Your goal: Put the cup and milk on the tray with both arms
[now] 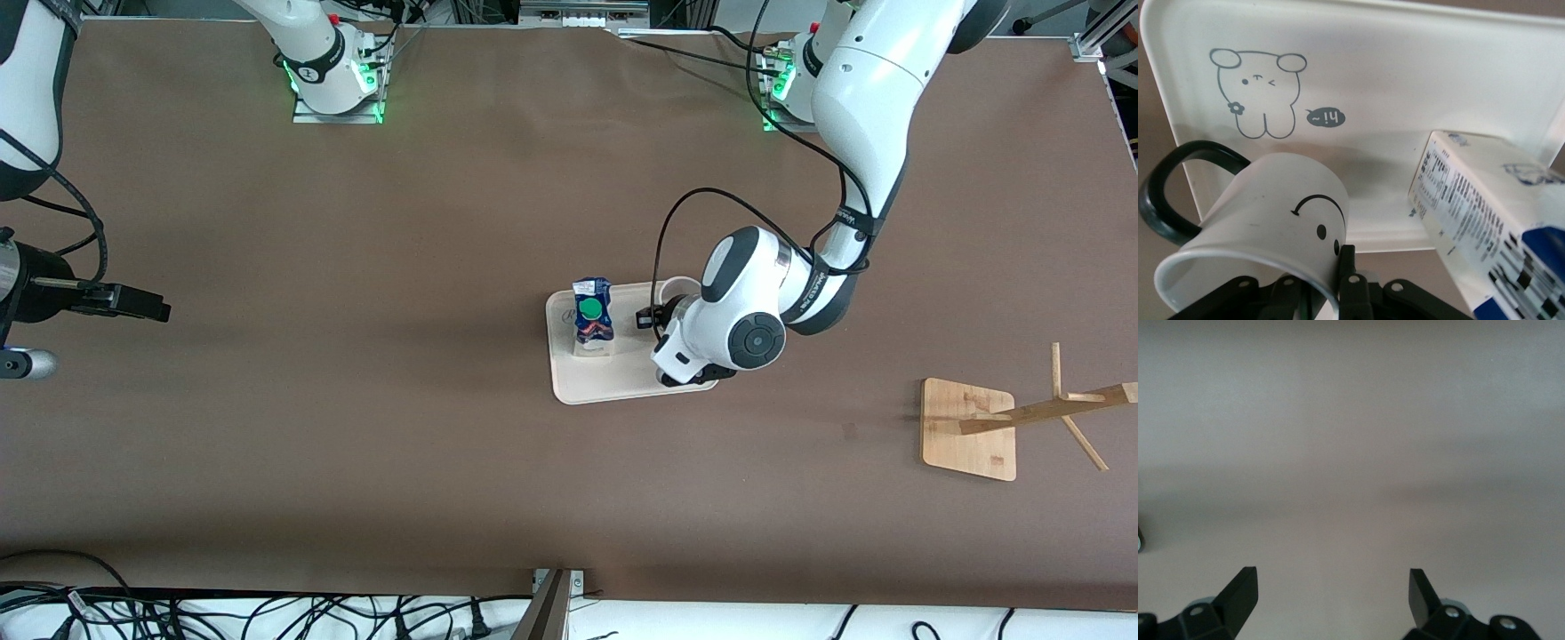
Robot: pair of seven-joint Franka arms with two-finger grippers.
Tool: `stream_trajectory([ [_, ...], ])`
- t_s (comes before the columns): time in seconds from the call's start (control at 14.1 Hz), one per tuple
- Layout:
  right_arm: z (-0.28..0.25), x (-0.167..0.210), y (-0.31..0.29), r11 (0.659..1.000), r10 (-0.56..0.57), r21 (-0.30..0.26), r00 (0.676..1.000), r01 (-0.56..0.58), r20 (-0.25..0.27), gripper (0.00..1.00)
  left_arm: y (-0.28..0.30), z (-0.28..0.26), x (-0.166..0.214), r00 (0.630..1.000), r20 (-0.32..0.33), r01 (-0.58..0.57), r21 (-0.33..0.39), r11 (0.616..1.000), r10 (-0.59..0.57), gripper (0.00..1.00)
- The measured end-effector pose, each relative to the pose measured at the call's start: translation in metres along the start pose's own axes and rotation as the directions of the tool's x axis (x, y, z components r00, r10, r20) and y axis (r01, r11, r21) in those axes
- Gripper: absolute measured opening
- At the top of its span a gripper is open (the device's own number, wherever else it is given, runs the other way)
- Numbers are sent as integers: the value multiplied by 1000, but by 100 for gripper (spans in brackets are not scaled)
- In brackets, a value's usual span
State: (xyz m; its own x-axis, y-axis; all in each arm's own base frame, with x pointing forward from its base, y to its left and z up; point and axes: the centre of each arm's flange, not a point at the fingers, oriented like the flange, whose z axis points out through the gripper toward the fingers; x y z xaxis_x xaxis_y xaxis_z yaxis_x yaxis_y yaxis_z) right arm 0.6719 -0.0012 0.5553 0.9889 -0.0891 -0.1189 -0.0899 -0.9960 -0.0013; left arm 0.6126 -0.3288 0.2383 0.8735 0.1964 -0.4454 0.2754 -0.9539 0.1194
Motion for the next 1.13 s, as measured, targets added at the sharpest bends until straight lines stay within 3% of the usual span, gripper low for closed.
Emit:
stream_trajectory([
  [0.64, -3, 3, 0, 1000, -9, 1, 1000, 9, -28, 100, -1, 10, 11, 984, -19, 175, -20, 984, -175, 9],
  [0.78, -8, 1, -2, 1000, -13, 3, 999, 13, -40, 100, -4, 9, 13, 983, -23, 184, -20, 983, -184, 24],
  [0.99, -27, -9, 4, 1000, -9, -5, 996, 9, -92, 100, -10, 4, 21, 979, -45, 200, -31, 979, -201, 31],
  [1.13, -32, -18, 13, 1000, 2, 3, 992, -1, -122, 100, -13, -3, 25, 977, -58, 205, -38, 978, -207, 48],
])
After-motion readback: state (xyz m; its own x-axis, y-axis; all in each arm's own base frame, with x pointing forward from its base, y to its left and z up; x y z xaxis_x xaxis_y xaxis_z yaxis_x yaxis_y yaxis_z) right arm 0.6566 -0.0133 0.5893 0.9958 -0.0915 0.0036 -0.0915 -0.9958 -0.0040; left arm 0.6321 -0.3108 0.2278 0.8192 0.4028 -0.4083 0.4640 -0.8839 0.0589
